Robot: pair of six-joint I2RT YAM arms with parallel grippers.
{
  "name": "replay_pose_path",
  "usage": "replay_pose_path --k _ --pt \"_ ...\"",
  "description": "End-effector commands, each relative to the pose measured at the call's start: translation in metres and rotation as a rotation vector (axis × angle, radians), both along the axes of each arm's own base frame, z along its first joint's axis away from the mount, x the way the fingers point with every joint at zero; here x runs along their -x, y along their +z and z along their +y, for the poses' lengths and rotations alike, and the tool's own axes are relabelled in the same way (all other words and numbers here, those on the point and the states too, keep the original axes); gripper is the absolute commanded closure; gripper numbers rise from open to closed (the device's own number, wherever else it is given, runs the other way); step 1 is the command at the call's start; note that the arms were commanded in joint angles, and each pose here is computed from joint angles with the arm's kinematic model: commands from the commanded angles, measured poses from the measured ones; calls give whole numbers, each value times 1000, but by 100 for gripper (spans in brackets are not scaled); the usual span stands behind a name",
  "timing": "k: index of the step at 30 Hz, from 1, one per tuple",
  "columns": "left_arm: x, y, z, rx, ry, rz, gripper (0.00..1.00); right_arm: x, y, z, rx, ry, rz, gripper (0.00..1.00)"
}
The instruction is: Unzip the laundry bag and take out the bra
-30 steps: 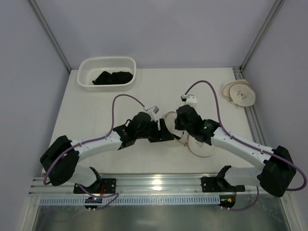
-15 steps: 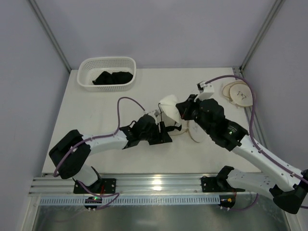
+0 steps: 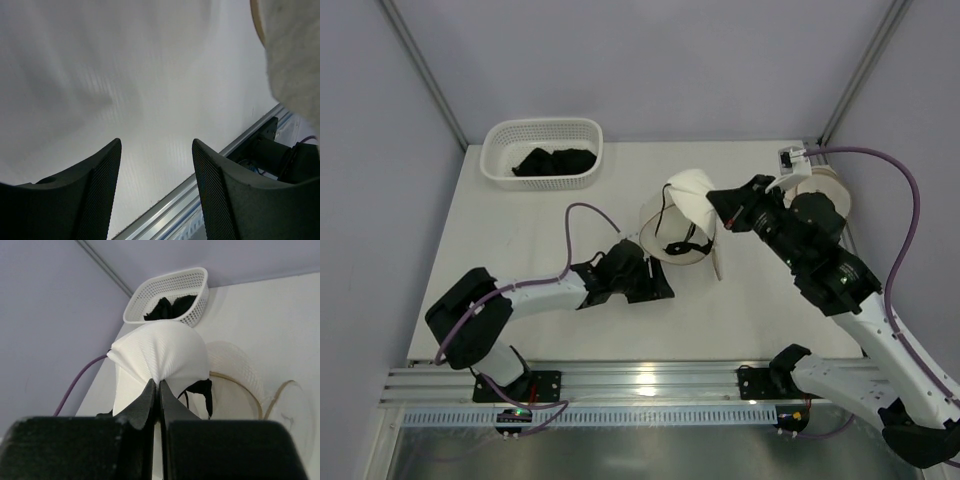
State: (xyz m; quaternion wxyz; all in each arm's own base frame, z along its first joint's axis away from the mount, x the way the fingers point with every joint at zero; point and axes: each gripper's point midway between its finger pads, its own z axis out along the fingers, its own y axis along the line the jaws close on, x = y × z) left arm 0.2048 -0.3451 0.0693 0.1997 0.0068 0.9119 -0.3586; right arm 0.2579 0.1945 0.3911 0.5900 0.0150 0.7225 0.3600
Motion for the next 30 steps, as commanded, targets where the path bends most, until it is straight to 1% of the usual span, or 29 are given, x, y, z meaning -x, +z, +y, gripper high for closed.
replay_pose_path --k 1,2,4,5,7,8,9,11,12,14,17,21,23,30 --pt "-11 21 0 7 19 -74 40 3 5 -6 -13 -4 75 96" --pt "-16 26 4 1 39 -98 40 0 -28 -19 101 -68 181 96" --pt "-20 28 14 -32 76 -109 40 -5 -48 -22 196 -85 247 97" --pt "-29 29 24 -63 122 -135 39 -5 -54 -21 207 -77 255 96" --pt "-33 45 32 -52 153 -183 34 0 -65 -18 213 -41 253 96" --pt "-31 47 35 -44 155 -196 32 4 -62 -18 208 -28 239 96" --pt "-33 65 30 20 150 -242 25 6 -65 -16 211 -8 245 97" --pt "-31 76 23 62 90 -291 21 9 -68 -13 222 21 253 96" --pt "-22 83 13 102 12 -291 18 10 -70 -12 225 30 258 97" --pt "-23 89 4 105 -63 -351 16 12 -73 -10 226 49 266 96" --pt "-30 89 7 58 -89 -435 15 15 -74 -8 223 69 271 96" --pt "-33 81 19 -4 -106 -504 16 23 -70 2 209 149 278 97" --pt "-41 83 26 -36 -78 -550 16 26 -68 7 201 187 279 96" --pt "-55 75 40 -129 -22 -596 16 41 -58 20 163 291 272 96"
